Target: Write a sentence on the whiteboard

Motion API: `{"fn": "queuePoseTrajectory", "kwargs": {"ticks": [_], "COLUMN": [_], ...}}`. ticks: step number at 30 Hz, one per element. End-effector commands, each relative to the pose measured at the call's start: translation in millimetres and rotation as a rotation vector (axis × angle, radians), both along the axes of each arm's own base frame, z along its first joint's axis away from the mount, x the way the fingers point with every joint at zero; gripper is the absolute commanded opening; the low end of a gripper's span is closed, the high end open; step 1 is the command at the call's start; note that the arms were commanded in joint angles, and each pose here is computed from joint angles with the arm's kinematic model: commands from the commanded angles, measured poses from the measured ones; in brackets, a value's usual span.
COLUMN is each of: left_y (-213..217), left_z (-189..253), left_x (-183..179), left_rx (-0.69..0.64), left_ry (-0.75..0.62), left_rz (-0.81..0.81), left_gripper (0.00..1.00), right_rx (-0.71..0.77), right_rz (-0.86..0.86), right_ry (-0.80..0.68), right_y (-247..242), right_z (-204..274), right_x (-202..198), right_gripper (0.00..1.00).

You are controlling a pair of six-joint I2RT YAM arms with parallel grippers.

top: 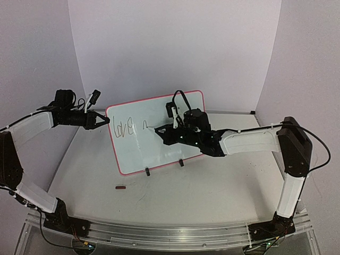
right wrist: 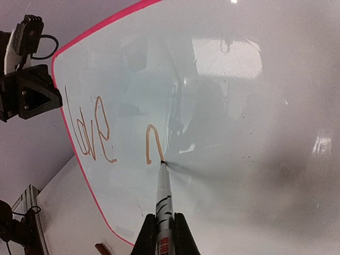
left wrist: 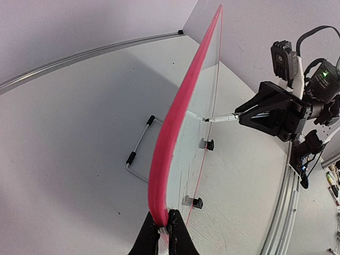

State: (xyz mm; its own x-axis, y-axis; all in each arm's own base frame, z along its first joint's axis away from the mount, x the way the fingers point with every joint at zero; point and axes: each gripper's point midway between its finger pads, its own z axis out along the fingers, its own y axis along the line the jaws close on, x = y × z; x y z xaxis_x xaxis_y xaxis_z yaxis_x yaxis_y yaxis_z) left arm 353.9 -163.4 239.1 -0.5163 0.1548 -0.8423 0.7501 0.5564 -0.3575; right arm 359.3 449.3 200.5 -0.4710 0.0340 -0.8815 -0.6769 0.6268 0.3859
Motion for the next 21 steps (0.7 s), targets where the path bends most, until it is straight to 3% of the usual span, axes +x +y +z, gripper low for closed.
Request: {"fn": "queuePoseTrajectory", "kwargs": {"ticks": [1,21], "left_y": [6,6], "left_z": [-2,-2], "left_x": [7,8], "left_rx": [0.048,0.048], "left_ry": [-0.011,-0.009], "left_rz": [0.028,0.029], "left_gripper": [0.00,0.00], "right_rx": [0.067,0.074], "right_rz": [-0.079,-0.145], "right_ry": [-0.063,-0.095], "right_y": [-8,-13], "right_z": [31,41], "right_x": [18,30], "right_gripper": [0.00,0.00]}}
